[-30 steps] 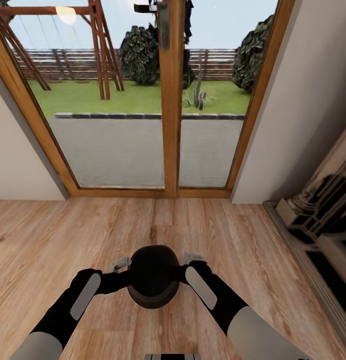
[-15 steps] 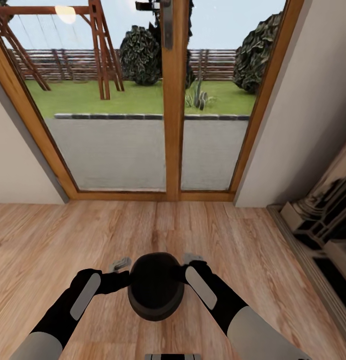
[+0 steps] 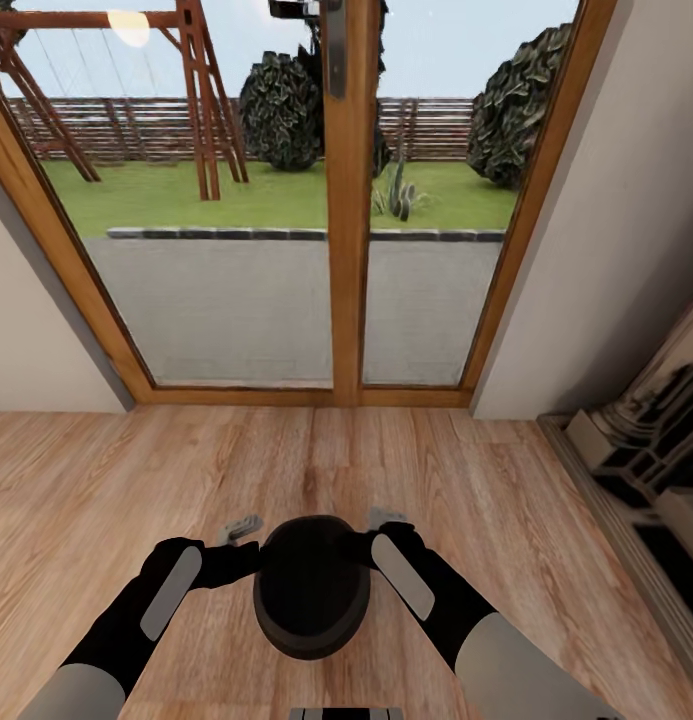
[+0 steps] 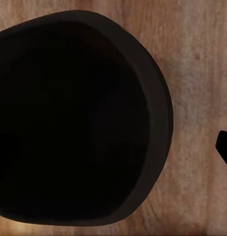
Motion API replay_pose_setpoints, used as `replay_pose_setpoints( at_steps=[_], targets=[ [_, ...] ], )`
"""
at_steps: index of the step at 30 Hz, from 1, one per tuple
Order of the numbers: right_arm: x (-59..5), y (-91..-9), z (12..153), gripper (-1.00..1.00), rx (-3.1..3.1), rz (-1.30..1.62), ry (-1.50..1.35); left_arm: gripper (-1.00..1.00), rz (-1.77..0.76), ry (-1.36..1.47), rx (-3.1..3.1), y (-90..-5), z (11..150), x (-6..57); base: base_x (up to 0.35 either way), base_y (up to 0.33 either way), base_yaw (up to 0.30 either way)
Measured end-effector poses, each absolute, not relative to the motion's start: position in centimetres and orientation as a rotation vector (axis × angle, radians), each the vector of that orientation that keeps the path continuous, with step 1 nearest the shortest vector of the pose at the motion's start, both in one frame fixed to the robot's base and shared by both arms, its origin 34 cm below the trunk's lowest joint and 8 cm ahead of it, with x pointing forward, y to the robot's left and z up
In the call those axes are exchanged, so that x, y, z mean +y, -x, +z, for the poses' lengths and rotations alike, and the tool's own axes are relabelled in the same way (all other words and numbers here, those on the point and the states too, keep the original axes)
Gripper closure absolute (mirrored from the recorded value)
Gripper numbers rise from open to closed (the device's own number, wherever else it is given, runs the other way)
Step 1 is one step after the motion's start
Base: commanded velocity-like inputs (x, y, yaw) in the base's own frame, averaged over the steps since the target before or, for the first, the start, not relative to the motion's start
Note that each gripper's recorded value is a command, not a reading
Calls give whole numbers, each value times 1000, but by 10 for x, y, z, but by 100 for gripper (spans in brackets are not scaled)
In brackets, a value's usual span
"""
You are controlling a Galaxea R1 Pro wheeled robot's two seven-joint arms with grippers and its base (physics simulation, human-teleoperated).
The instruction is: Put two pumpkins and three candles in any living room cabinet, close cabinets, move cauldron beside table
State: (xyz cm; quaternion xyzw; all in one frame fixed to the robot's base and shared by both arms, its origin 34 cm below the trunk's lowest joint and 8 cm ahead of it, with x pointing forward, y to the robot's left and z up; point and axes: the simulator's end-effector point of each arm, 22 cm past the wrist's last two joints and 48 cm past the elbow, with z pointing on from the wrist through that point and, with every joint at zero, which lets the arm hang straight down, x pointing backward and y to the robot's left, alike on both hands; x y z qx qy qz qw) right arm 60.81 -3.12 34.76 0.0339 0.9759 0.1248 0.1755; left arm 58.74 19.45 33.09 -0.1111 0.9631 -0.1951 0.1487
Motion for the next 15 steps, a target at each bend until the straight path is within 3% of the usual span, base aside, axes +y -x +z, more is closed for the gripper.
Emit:
replay_pose_setpoints(
  at_steps=[15],
  targets=[
    [-41,-610,342,-100,2776,310,-77,-100,-554,325,2747,-592,332,196,0,0,0]
  ],
)
